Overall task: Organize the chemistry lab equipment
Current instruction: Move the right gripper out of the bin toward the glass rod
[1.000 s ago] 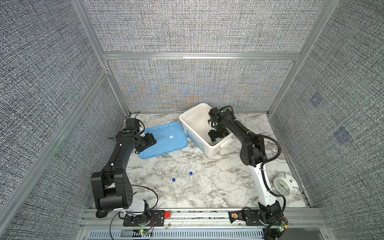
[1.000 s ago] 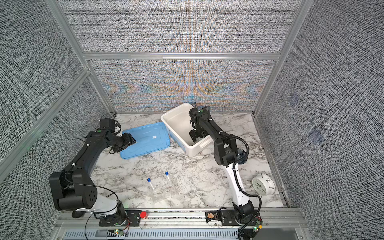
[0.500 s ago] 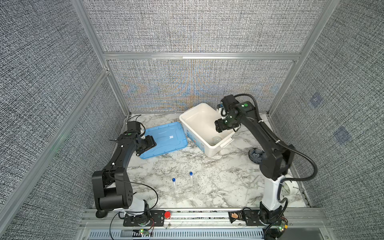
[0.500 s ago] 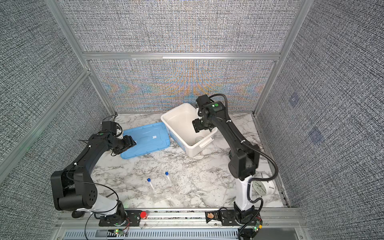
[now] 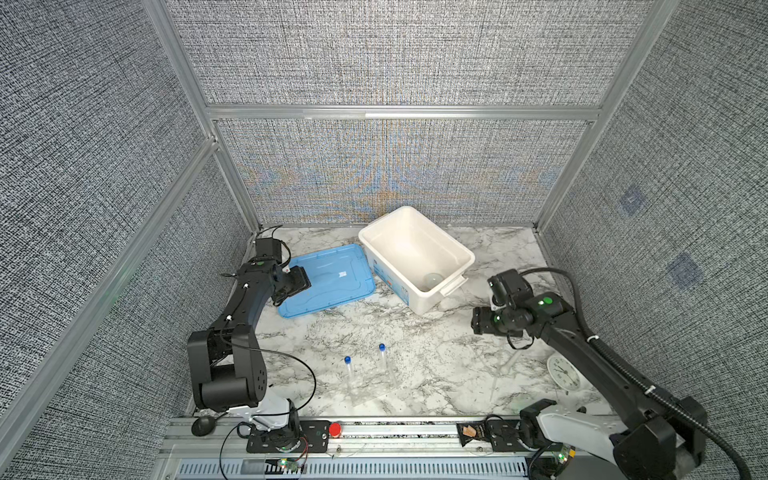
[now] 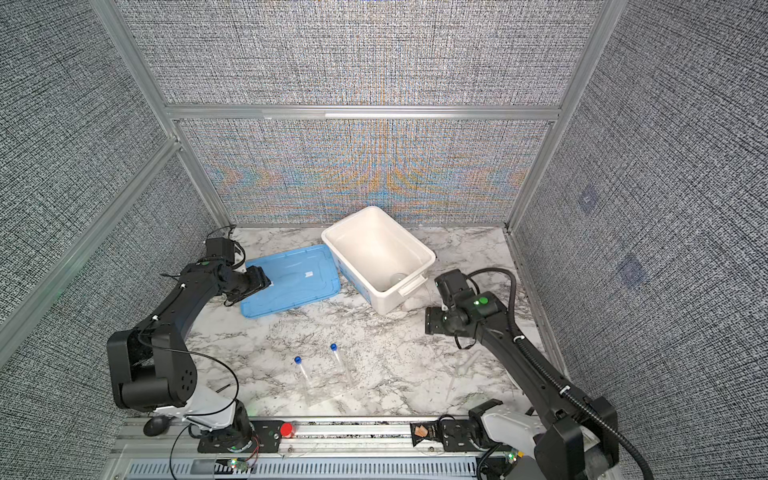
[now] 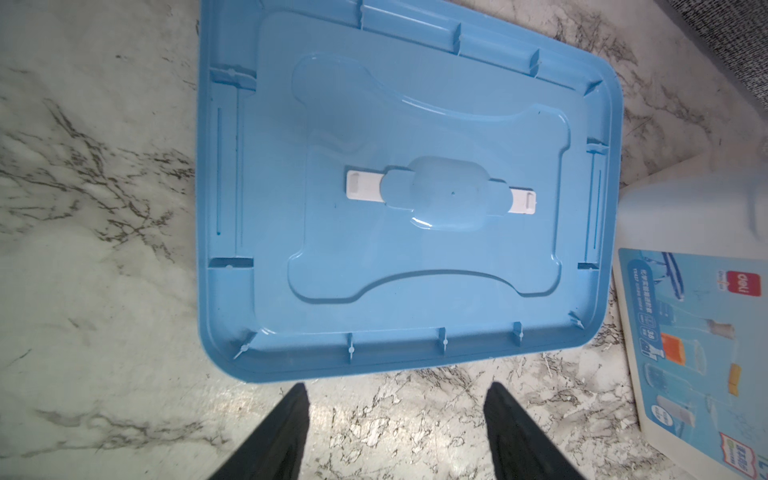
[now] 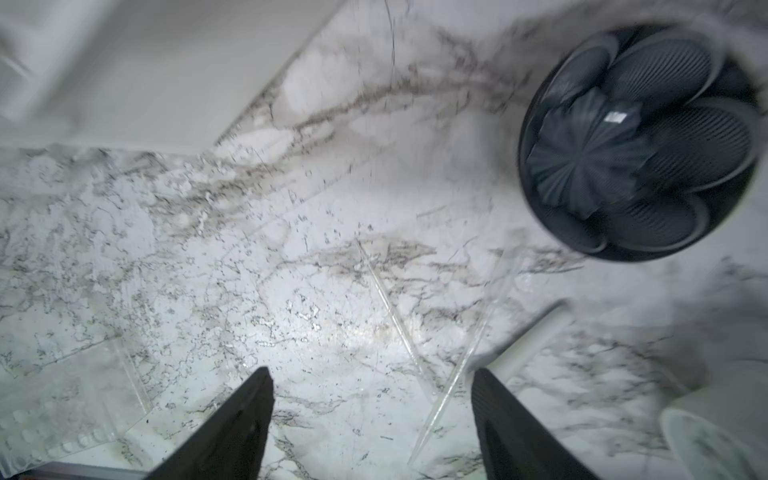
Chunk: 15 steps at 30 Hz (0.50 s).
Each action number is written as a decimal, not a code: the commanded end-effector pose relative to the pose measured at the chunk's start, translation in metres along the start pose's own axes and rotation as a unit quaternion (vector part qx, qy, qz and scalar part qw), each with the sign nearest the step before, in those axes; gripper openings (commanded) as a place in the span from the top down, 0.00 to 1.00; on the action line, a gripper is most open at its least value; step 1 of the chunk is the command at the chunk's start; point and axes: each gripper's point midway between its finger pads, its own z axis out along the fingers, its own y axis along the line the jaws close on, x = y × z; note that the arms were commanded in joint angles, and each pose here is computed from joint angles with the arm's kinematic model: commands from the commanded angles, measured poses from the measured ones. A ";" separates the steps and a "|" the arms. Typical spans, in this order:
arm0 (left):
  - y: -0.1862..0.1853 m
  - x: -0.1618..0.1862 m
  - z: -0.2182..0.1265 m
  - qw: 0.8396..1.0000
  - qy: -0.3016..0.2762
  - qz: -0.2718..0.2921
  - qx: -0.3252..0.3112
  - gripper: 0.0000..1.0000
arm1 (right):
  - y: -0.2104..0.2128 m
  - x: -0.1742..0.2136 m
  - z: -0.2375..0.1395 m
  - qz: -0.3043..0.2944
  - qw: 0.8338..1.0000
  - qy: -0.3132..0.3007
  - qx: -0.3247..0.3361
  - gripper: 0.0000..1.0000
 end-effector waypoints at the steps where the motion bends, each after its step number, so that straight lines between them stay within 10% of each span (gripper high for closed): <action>1: -0.001 -0.007 -0.002 1.000 -0.011 0.010 -0.003 0.32 | 0.007 0.011 0.021 0.042 0.999 0.025 -0.022 0.29; 15: 0.001 0.000 -0.001 1.000 -0.017 0.002 0.001 0.32 | -0.020 0.048 0.068 0.047 0.991 0.115 0.059 0.37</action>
